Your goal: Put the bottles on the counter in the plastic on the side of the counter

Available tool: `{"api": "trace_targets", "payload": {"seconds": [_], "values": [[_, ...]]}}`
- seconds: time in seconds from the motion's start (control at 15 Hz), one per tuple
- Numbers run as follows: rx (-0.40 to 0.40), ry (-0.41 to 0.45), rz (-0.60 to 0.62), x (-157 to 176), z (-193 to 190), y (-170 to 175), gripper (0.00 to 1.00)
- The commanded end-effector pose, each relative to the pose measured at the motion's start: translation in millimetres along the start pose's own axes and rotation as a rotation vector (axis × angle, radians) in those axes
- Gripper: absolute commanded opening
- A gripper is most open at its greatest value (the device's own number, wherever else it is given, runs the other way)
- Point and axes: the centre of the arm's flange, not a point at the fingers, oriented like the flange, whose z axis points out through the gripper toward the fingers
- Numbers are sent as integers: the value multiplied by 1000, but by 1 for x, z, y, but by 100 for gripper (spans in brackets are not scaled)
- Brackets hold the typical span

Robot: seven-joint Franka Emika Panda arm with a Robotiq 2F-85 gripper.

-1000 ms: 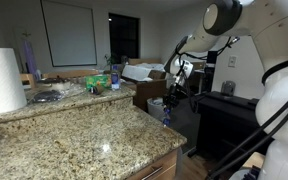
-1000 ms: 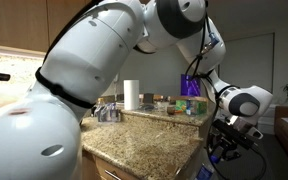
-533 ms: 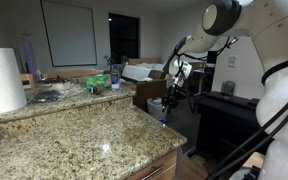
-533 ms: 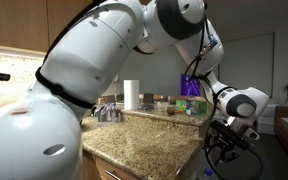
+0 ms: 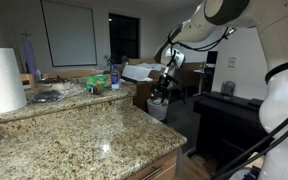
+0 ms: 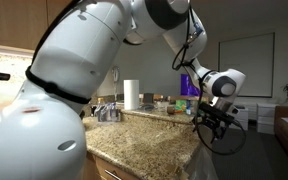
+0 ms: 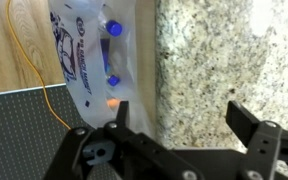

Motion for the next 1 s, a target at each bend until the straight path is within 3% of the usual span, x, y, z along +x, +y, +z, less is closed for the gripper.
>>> {"api": "trace_targets", "payload": {"seconds": [0.0,0.2,0.53,0.73,0.93], "values": [[-103,29,-104,-19,-49,-85,100],[-142,43,-177,-37,-71,-163,100],[-230,31,-230,-97,-62,-280,100],[-293,20,-204,-139,-54,-322,100],[-372,2,-143,-174,-51,-336,100]]}}
